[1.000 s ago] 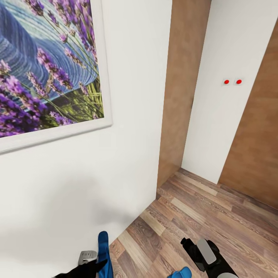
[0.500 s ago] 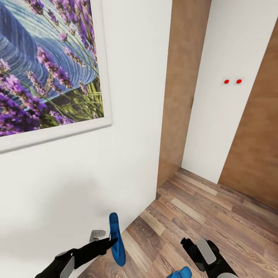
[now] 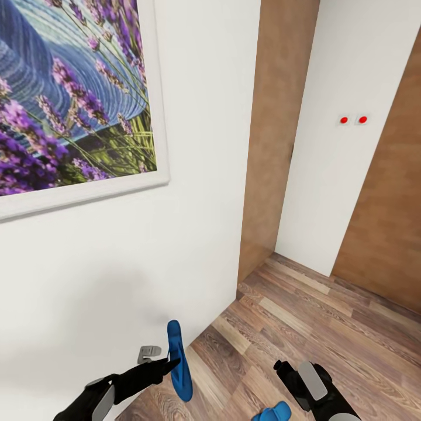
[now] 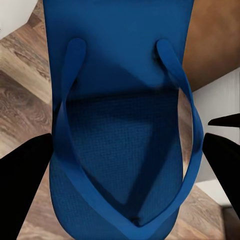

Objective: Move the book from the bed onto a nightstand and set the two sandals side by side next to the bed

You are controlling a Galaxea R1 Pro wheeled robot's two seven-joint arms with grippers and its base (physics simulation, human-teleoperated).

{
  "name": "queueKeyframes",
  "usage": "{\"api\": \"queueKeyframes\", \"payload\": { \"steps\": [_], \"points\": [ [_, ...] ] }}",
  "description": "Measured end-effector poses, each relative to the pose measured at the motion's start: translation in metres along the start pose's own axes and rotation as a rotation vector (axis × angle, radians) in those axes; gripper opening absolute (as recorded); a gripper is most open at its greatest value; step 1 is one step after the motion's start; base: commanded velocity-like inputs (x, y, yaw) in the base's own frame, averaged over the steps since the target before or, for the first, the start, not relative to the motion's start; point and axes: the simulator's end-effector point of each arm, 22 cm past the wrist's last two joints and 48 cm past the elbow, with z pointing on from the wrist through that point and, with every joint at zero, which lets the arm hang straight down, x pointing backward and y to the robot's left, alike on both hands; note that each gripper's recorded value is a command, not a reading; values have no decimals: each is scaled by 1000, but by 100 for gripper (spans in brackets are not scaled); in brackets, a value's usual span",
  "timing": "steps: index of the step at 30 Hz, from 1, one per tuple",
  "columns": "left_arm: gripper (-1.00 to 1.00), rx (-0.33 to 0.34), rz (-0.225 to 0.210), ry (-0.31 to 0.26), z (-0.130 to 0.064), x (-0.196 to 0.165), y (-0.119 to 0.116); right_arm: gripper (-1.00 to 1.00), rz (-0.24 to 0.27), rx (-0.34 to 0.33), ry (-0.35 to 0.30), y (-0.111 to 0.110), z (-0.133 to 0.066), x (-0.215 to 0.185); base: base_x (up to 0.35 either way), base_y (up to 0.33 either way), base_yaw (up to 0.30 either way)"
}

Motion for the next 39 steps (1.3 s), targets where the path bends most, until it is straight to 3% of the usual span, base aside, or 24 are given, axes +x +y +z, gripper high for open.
{"api": "queueKeyframes", "payload": {
  "steps": [39],
  "points": [
    [-100, -2, -3, 3, 25, 55, 46, 100, -1, -2, -2, -28, 65, 19, 0, 0, 0]
  ]
}}
